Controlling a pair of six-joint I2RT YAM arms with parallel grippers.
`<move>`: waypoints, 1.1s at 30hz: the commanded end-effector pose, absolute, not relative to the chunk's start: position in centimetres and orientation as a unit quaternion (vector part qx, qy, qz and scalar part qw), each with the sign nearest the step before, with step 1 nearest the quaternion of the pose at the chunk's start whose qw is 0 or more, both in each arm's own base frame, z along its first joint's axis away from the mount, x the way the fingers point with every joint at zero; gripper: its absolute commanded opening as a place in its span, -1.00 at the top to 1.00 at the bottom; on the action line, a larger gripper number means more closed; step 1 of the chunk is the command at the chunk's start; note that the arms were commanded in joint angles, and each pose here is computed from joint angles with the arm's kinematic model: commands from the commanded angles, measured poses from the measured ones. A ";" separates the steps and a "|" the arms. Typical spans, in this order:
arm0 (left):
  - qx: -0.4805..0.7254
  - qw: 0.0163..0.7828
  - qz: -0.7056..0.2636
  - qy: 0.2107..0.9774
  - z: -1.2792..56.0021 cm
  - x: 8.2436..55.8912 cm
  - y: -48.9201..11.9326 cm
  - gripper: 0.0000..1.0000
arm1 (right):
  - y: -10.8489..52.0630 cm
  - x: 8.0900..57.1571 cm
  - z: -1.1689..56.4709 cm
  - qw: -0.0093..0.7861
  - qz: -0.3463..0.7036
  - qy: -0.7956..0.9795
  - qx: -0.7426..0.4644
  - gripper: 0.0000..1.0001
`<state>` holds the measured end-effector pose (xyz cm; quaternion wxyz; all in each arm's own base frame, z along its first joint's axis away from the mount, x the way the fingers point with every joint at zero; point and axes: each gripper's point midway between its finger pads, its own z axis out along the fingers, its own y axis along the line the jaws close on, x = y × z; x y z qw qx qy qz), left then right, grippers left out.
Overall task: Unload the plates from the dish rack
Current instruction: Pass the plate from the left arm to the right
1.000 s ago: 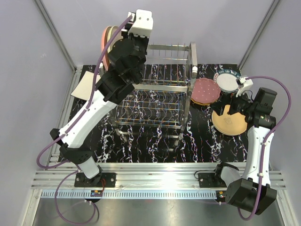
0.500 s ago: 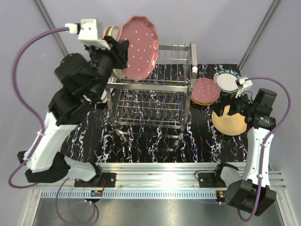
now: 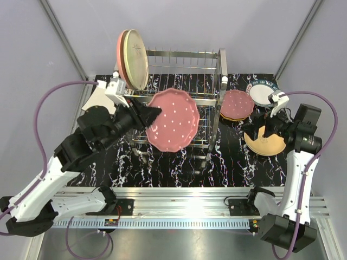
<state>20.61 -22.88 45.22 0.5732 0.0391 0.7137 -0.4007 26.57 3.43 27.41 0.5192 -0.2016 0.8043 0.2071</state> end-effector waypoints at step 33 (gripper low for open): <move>0.031 0.472 -0.627 0.618 34.6 18.2 -29.9 1.00 | 13.5 19.7 24.5 0.332 0.499 0.744 -0.295 -0.99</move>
